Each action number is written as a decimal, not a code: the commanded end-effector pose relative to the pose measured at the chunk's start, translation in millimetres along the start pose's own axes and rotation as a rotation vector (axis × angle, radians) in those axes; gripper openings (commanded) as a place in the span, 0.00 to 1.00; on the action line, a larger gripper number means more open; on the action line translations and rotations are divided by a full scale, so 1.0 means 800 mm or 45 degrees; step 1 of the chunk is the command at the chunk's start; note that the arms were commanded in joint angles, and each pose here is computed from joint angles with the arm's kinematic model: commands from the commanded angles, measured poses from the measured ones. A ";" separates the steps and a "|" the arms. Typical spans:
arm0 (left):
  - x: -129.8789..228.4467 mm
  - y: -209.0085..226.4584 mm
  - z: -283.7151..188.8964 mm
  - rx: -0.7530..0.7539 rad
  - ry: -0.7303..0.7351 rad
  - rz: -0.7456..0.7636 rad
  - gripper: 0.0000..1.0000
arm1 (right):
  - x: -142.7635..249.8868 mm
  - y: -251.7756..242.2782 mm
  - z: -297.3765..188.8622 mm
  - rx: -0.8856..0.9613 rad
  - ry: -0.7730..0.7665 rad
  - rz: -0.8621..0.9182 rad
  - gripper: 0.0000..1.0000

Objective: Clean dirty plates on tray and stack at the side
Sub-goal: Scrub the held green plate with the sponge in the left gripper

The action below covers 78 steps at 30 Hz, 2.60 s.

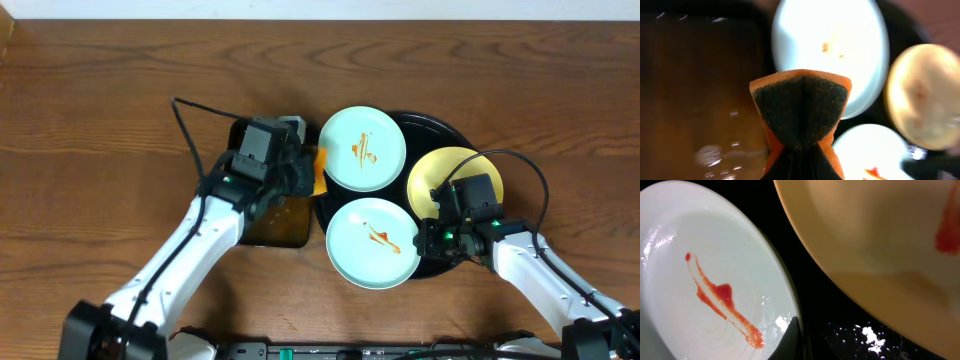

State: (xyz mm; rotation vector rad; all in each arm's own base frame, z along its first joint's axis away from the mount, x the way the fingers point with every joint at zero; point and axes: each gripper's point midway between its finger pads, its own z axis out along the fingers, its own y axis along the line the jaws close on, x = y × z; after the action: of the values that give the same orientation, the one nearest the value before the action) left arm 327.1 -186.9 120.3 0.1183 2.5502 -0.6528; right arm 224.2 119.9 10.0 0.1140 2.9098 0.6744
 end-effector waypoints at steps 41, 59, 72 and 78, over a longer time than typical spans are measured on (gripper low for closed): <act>0.194 -0.180 0.115 0.162 0.552 -0.596 0.08 | 0.004 0.001 0.002 -0.004 0.015 0.002 0.01; 0.156 -0.109 0.130 0.078 0.491 -0.530 0.07 | 0.006 0.001 0.002 -0.002 0.020 0.003 0.01; 0.145 -0.021 0.107 -0.196 0.457 -0.311 0.07 | 0.005 0.001 0.002 -0.002 0.019 0.003 0.01; 0.088 -0.019 0.076 -0.191 0.252 -0.170 0.07 | 0.006 0.001 0.002 -0.002 0.020 0.003 0.01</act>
State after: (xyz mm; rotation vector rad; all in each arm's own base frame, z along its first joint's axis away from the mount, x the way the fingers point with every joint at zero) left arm 269.2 -254.1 29.8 -0.1033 2.9224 -0.6436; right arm 223.1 120.2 9.5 0.1154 2.9133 0.6793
